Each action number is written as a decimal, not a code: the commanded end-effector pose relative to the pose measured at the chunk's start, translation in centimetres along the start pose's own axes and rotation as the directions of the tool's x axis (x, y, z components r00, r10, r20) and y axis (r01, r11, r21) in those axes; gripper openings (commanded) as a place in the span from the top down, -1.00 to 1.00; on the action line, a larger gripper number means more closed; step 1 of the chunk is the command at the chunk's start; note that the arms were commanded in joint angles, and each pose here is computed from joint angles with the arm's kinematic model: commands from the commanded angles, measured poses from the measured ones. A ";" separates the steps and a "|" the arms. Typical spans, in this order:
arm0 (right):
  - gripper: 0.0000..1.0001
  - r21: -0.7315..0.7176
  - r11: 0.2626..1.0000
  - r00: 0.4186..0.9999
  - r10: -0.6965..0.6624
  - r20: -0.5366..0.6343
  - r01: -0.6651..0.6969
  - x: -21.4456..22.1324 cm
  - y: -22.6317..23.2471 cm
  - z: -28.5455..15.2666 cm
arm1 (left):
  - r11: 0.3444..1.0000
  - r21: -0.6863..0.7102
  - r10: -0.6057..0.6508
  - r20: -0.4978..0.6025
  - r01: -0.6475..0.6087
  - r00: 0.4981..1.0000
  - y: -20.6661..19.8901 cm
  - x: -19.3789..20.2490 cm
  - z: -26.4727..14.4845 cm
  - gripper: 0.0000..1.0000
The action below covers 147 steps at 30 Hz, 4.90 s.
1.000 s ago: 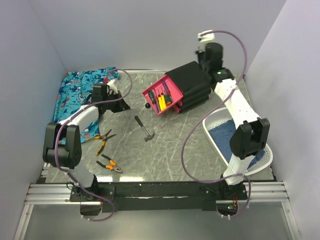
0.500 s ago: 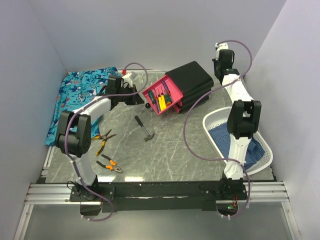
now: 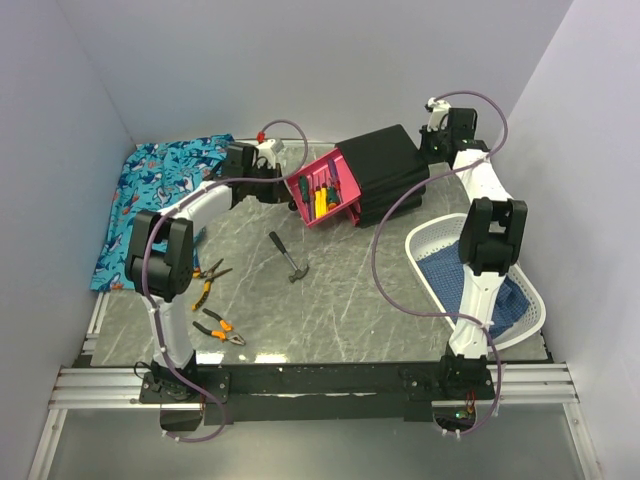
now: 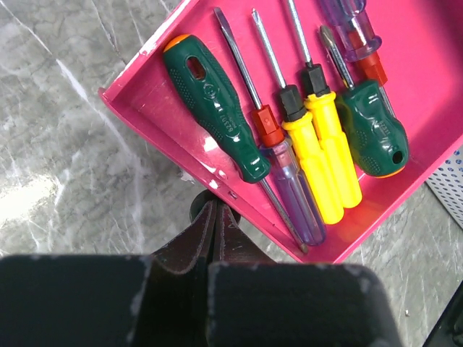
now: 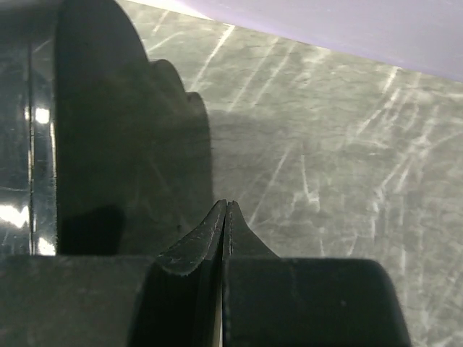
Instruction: Sort the tools into containers
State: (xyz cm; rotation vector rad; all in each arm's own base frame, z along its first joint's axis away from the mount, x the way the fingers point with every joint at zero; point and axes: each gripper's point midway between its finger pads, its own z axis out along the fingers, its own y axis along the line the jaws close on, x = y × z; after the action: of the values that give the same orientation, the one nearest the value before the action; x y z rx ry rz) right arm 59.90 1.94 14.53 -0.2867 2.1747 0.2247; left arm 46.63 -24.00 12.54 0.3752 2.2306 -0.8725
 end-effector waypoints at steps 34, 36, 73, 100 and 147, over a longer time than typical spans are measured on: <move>0.99 -0.106 0.994 0.995 0.002 -0.104 -0.013 3.3 4.3 0.5 | 0.976 -0.206 0.113 0.223 -0.067 0.968 2.1 -8.3 -6.4 0.98; 0.99 -0.105 0.994 0.994 0.001 -0.107 -0.013 3.4 4.3 0.5 | 0.976 -0.211 0.104 0.205 -0.060 0.973 3.7 -8.0 -5.3 0.98; 1.00 -0.187 0.982 0.985 -0.070 -0.158 0.040 5.3 8.4 0.7 | 0.967 0.212 0.079 0.267 -0.139 0.960 -12.4 -10.8 -2.6 0.98; 1.00 -0.104 0.986 0.967 -0.146 -0.207 0.126 6.9 6.9 0.6 | 0.898 -0.199 -0.330 0.289 0.393 0.899 11.4 -5.1 -6.7 0.29; 1.00 -0.095 0.982 0.955 -0.181 -0.235 0.163 8.3 6.5 0.9 | 0.959 0.215 -0.219 0.137 0.186 0.966 -3.6 -8.5 4.6 0.98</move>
State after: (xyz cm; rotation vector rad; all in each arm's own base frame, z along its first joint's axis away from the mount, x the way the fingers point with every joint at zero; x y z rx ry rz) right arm 55.68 5.94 9.01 -0.4953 2.3132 0.1672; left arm 52.55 -29.60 16.12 0.1338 2.0708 -1.3513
